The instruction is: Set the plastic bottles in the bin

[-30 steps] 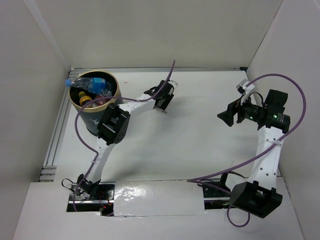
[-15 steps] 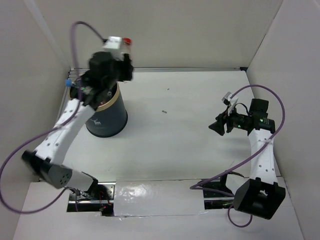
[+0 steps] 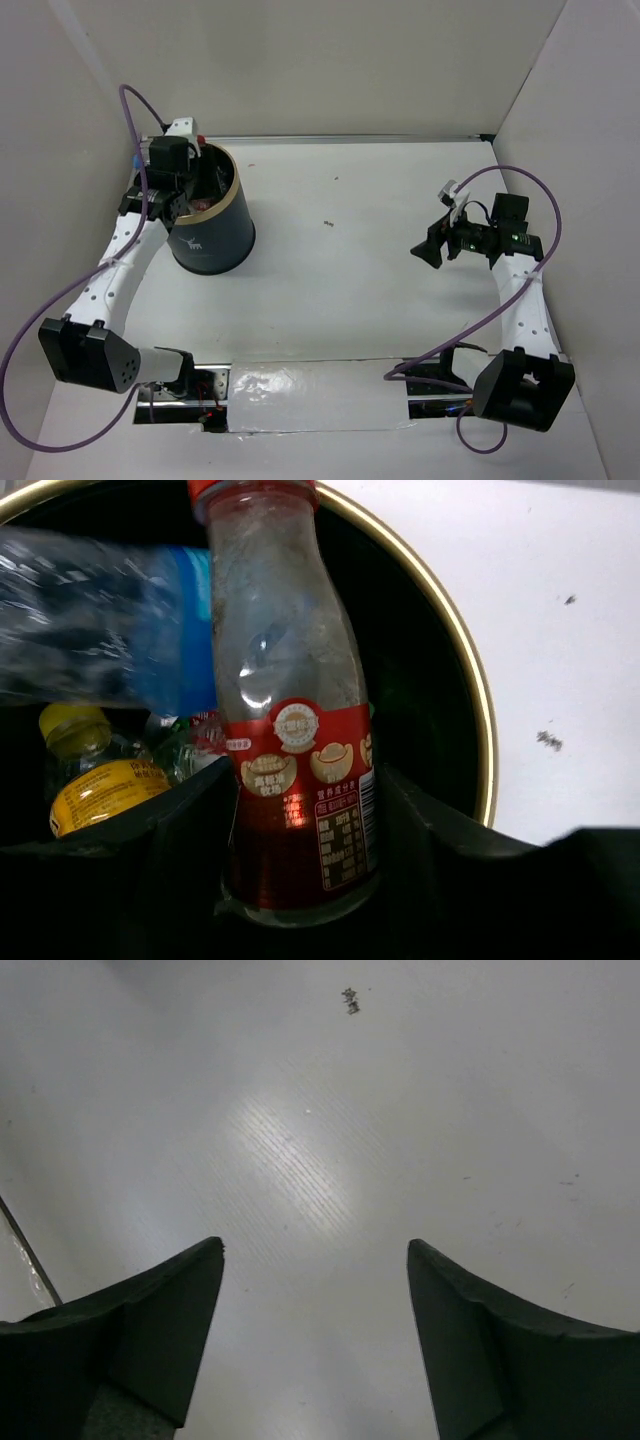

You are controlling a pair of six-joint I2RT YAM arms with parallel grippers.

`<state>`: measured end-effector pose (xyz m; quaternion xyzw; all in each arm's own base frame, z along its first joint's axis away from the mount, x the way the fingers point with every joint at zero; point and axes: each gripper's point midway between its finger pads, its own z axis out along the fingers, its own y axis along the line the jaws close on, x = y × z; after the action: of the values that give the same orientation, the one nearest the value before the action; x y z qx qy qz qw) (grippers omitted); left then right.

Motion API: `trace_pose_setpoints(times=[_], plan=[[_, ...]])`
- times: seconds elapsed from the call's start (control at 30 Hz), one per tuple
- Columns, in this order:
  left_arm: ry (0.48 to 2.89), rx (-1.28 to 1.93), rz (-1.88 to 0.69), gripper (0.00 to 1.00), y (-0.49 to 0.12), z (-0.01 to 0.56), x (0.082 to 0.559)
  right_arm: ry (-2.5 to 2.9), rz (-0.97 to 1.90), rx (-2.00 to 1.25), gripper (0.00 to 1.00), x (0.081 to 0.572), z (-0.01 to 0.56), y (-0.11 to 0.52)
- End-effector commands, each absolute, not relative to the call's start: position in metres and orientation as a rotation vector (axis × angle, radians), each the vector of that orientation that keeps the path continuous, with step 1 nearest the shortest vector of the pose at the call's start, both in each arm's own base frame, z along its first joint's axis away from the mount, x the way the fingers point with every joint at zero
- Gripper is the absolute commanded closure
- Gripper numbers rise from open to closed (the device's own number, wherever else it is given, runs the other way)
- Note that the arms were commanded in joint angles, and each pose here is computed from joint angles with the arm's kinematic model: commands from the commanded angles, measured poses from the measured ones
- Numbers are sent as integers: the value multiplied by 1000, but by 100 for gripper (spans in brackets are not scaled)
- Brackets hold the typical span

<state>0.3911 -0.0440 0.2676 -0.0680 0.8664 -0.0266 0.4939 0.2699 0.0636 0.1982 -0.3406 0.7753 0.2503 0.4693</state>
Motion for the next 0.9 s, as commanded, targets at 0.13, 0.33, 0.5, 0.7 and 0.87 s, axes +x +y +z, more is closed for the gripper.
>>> trace_pose_setpoints(times=[0.13, 0.33, 0.5, 0.7, 0.87], plan=[[1923, -179, -178, 1, -58, 345, 373, 1884, 545, -855, 0, 275, 205, 61], [1778, -110, -344, 0, -90, 408, 334, 1956, 507, -751, 0, 280, 201, 52], [1769, -46, -385, 0, -106, 402, 311, 1973, 480, -692, 0, 278, 204, 41], [1679, 227, -650, 0, -160, 393, 265, 2011, 329, -416, 0, 286, 221, 11], [1738, 389, -883, 0, -218, 337, 235, 2004, 117, -137, 0, 286, 230, -26]])
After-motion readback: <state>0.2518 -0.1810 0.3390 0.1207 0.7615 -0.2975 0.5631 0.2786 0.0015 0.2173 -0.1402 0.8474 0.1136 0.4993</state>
